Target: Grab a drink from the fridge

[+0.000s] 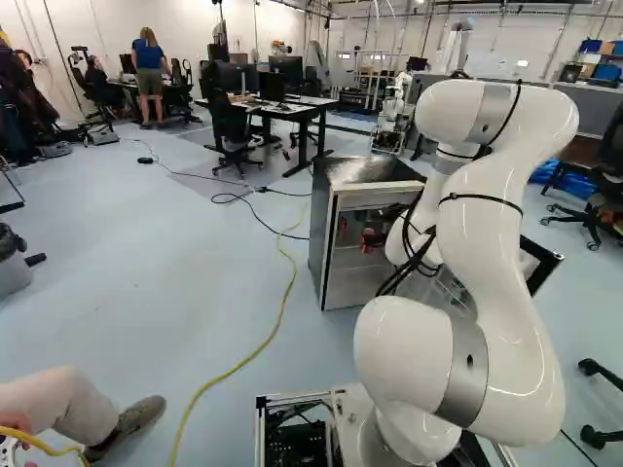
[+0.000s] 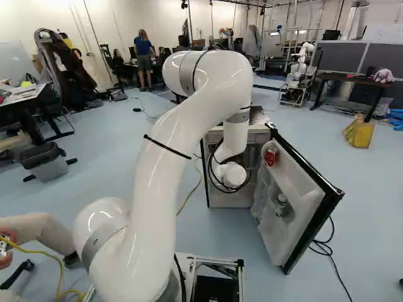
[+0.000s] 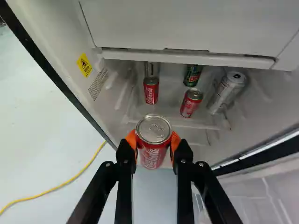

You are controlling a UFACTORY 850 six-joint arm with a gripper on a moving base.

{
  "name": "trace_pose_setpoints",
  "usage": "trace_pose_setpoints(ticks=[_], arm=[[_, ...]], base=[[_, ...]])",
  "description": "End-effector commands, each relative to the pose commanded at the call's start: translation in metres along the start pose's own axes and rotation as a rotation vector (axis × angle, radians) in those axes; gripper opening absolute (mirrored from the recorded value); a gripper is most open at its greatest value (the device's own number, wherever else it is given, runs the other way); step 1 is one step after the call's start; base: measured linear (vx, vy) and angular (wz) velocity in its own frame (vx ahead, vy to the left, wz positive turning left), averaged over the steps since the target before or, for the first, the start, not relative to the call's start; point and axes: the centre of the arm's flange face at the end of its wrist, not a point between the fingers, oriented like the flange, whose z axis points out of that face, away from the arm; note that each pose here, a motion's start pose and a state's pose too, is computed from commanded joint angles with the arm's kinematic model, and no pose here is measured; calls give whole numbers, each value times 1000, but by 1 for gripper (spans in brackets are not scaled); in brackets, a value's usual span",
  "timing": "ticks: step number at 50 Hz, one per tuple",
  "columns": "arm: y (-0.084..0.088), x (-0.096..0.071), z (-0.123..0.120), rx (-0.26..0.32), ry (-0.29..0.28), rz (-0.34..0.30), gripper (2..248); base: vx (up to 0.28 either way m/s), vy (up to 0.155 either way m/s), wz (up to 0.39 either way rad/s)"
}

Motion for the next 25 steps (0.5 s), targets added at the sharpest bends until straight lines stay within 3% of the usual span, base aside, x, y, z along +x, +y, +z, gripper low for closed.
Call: trace_pose_setpoints(ticks=[25], arm=[[-29, 0, -57, -56, -108, 53, 90]], base=[[0, 0, 0]])
